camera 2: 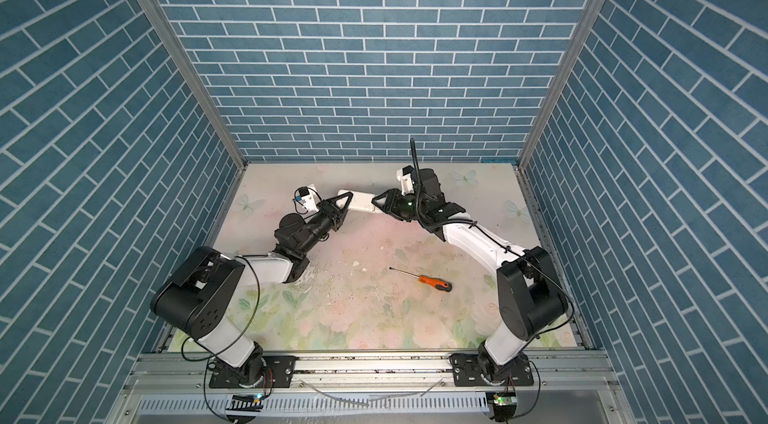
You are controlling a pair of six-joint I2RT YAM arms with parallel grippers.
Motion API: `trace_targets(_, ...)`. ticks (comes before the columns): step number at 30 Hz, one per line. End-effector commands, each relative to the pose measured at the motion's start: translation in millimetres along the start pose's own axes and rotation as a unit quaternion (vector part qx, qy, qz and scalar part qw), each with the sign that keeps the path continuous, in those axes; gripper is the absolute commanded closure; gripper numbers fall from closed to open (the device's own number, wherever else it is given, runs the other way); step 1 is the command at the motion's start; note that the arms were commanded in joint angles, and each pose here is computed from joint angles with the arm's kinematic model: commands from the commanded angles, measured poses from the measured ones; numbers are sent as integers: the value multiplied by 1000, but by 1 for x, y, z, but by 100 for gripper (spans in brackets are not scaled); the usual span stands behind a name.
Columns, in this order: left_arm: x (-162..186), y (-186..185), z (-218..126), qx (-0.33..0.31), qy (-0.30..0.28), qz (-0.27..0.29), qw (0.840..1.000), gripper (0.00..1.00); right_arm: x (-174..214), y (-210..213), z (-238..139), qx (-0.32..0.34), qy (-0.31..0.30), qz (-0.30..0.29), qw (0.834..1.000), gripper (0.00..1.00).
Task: Unload the batteries from the remote control
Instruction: 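Pull the battery cover off the remote's back end with the right gripper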
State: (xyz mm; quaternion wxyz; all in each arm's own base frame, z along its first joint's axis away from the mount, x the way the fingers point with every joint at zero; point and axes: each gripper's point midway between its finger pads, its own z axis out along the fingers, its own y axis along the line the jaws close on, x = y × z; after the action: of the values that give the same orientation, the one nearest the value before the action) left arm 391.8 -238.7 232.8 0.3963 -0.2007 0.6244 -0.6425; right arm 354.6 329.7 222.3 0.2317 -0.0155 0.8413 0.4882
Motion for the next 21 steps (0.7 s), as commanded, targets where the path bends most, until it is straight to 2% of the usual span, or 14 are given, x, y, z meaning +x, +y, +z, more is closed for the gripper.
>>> trace_targets(1, 11, 1, 0, 4, 21, 21, 1000, 100, -10, 24, -12, -12, -15, -37, 999, 65)
trace_targets(14, 11, 4, 0, -28, 34, 66, 997, 100, -3, 12, -14, 21, -2, -37, 999, 66)
trace_targets(21, 12, 4, -1, -33, 38, 75, 996, 100, -3, 12, -11, 16, 2, -33, 999, 70)
